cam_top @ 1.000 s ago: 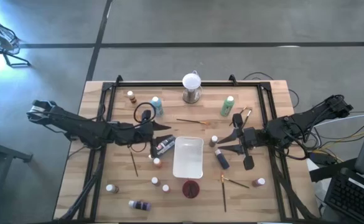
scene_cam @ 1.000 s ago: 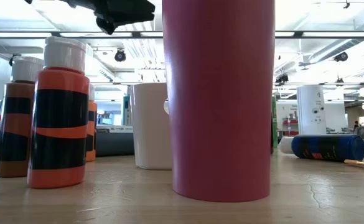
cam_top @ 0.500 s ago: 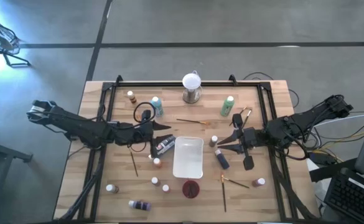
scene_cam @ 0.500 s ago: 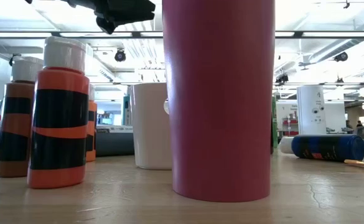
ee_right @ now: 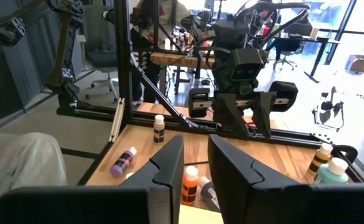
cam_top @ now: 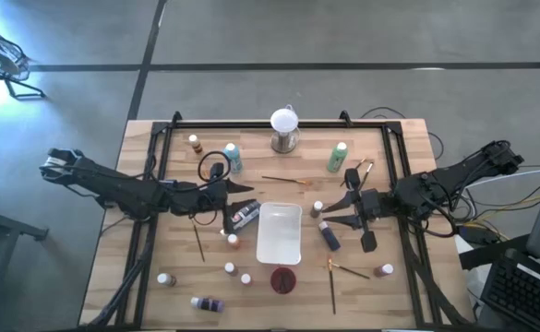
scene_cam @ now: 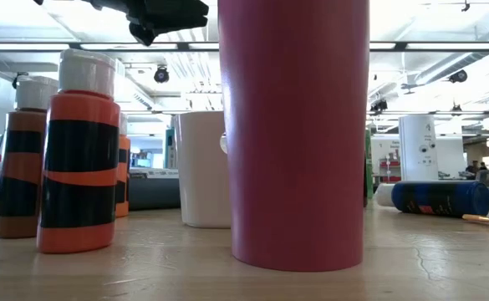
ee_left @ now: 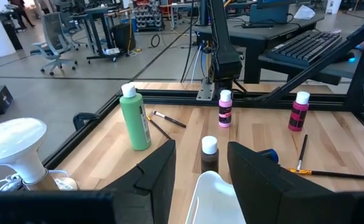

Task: Pick & Place Paint Supplies
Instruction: Put the silver paint brush into the red cup

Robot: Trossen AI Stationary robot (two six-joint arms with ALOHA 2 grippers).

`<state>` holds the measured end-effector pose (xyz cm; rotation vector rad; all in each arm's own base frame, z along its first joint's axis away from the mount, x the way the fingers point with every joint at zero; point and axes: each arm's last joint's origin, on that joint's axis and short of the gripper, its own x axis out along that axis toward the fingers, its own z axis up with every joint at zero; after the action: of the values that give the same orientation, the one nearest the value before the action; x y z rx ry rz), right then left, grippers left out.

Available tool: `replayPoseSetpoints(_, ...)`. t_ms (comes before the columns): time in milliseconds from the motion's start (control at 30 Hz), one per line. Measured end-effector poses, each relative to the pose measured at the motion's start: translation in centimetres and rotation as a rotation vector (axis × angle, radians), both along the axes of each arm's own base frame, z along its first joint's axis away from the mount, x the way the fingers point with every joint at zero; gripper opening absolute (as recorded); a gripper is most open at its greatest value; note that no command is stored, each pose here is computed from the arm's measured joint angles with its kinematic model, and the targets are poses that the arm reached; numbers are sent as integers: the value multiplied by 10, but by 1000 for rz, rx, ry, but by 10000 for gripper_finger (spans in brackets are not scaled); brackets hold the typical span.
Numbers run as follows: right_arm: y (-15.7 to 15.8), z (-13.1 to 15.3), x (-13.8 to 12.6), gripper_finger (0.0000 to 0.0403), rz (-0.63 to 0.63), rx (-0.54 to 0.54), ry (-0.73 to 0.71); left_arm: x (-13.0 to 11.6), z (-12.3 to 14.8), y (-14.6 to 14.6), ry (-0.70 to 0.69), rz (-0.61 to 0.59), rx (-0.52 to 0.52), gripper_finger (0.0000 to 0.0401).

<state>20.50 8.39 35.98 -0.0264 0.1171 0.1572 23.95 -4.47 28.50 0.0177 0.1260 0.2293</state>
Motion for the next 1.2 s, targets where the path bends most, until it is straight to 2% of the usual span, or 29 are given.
replayPoseSetpoints(1033, 0, 0, 0, 153, -1, 8, 2, 0, -1, 0, 10, -1, 8, 152)
replayPoseSetpoints(1200, 0, 0, 0, 166, 0, 8, 2, 0, -1, 0, 18, -5, 40, 152)
